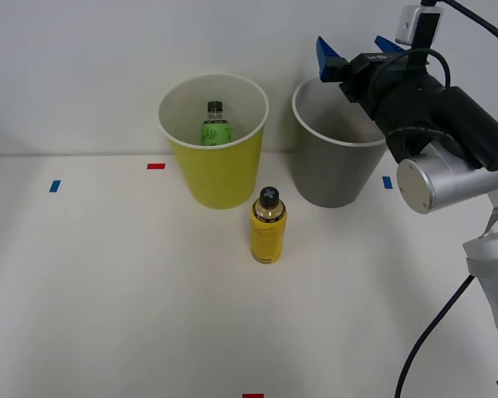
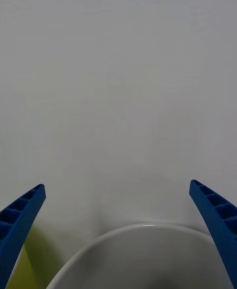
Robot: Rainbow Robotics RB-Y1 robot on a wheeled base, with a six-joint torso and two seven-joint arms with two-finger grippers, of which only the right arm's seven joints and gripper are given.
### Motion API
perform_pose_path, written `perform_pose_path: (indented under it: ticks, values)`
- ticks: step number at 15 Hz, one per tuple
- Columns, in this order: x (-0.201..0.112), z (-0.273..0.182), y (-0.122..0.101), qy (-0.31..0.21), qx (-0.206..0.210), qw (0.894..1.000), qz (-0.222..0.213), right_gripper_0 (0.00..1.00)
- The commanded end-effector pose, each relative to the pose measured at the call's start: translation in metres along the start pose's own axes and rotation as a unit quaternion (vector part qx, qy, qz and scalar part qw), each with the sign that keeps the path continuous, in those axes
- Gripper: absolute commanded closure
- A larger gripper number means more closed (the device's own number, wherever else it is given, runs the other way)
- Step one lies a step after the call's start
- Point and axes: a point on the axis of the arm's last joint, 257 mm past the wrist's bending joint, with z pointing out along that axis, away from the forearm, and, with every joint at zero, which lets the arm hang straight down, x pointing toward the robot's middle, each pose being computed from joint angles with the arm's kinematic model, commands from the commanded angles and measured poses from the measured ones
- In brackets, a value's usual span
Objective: Put cans in the gray bin, plastic bottles in the light green bin
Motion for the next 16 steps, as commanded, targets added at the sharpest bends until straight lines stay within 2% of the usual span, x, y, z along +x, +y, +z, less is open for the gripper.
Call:
perform_pose_path:
  ticks: [1, 7, 16]
  values:
    - [-0.002, 0.000, 0.000, -0.004, -0.001, 1.000, -0.001, 0.00]
    - [-0.011, -0.013, -0.008, -0.027, -0.006, 1.000, -0.011, 0.00]
    - [0.015, -0.137, -0.007, -0.006, -0.003, 1.000, 0.004, 0.00]
